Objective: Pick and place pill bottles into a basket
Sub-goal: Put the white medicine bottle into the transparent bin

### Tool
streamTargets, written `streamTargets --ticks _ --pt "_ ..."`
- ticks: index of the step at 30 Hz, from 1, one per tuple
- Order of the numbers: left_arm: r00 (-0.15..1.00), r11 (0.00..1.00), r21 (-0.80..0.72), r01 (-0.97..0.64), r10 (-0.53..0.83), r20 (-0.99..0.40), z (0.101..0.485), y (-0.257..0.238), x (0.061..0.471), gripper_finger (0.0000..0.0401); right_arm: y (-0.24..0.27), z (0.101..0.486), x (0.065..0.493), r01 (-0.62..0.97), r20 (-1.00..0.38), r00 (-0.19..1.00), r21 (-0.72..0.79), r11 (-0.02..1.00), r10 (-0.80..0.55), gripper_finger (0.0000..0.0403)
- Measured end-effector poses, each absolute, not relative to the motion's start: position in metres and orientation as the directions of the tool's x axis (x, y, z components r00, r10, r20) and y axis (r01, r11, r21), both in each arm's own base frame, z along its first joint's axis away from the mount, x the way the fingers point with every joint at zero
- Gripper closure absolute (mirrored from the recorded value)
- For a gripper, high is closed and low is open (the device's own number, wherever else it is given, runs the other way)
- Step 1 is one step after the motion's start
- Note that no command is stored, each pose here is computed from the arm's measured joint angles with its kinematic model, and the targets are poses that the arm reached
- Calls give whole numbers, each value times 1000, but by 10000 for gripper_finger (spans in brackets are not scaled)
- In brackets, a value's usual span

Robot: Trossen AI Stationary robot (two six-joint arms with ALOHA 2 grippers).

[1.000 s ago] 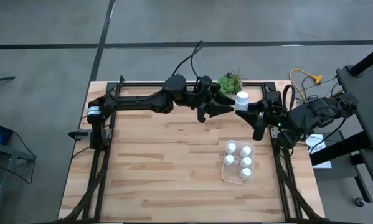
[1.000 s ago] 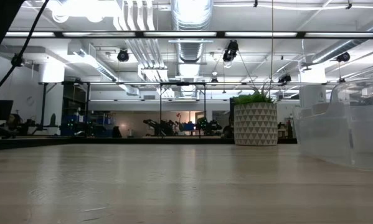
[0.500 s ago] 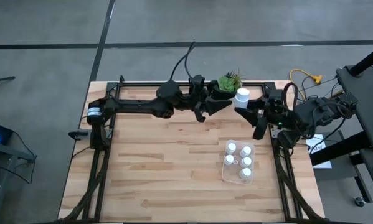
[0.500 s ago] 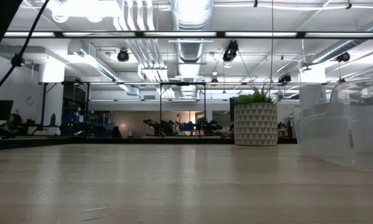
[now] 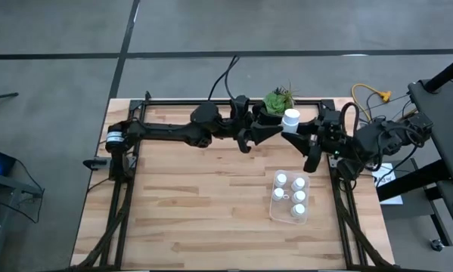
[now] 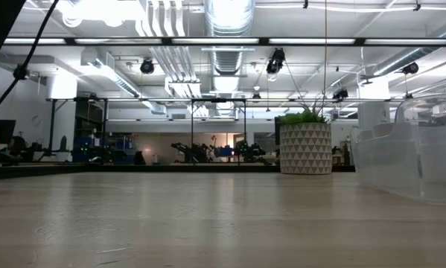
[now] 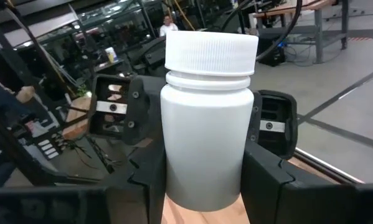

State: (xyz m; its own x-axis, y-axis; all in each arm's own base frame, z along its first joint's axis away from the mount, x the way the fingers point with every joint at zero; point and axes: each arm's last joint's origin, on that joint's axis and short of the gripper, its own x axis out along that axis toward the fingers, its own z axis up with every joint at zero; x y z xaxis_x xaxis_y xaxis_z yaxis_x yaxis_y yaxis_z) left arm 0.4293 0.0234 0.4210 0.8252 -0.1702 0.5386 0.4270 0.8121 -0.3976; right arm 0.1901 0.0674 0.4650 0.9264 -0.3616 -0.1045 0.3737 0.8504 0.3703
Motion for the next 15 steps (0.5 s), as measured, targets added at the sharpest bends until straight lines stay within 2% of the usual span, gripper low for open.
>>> streamTargets --ticks 15 --pt "816 798 -399 451 -188 547 423 12 429 213 72 465 201 365 -83 929 362 858 -360 261"
